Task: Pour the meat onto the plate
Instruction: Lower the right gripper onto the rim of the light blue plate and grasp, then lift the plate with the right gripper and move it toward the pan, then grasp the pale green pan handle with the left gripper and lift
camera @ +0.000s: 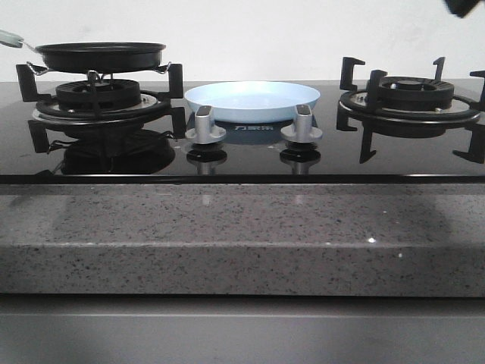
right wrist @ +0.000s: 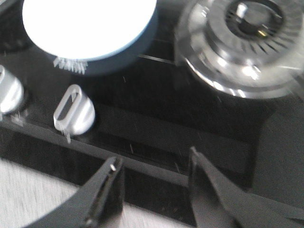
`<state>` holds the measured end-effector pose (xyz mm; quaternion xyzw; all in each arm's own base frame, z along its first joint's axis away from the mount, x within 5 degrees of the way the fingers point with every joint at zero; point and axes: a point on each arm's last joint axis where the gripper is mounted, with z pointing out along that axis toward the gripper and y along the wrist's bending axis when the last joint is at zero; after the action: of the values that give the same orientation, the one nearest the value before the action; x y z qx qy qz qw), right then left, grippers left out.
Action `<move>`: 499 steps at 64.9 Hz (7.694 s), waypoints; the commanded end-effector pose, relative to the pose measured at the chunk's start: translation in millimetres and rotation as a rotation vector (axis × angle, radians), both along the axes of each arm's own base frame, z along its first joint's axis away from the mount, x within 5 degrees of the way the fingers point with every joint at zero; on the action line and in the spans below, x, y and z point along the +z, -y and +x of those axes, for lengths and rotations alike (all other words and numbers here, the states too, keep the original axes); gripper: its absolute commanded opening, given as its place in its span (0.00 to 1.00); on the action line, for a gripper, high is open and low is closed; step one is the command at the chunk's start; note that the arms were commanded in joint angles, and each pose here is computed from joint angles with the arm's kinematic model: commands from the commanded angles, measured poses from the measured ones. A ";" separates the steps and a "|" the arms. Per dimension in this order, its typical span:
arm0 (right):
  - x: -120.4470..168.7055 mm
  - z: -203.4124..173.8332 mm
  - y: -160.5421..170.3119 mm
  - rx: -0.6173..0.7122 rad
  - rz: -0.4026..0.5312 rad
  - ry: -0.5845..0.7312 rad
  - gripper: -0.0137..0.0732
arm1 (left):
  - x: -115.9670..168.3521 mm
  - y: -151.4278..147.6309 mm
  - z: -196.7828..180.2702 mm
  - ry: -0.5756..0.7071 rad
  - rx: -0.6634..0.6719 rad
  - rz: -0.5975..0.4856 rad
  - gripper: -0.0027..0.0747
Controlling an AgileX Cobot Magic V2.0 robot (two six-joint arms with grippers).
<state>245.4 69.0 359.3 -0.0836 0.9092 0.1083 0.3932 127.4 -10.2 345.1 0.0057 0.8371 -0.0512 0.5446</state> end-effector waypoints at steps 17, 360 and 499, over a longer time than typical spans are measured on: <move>14.5 79.6 -22.4 0.060 -0.023 -0.046 0.65 | 16.8 1.0 2.3 0.101 -0.001 -0.019 0.44; -48.1 92.6 -57.3 0.162 0.151 -0.153 0.03 | 15.5 -49.2 168.3 -0.183 -0.057 -0.471 0.79; -48.2 92.4 -57.3 0.163 0.151 -0.155 0.03 | 4.0 -52.2 267.0 -0.063 -0.269 -1.042 0.01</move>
<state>338.3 127.7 291.7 -0.1141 0.9297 0.2132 0.2777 411.2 49.0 294.0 -0.1966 0.7562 -0.4865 0.3909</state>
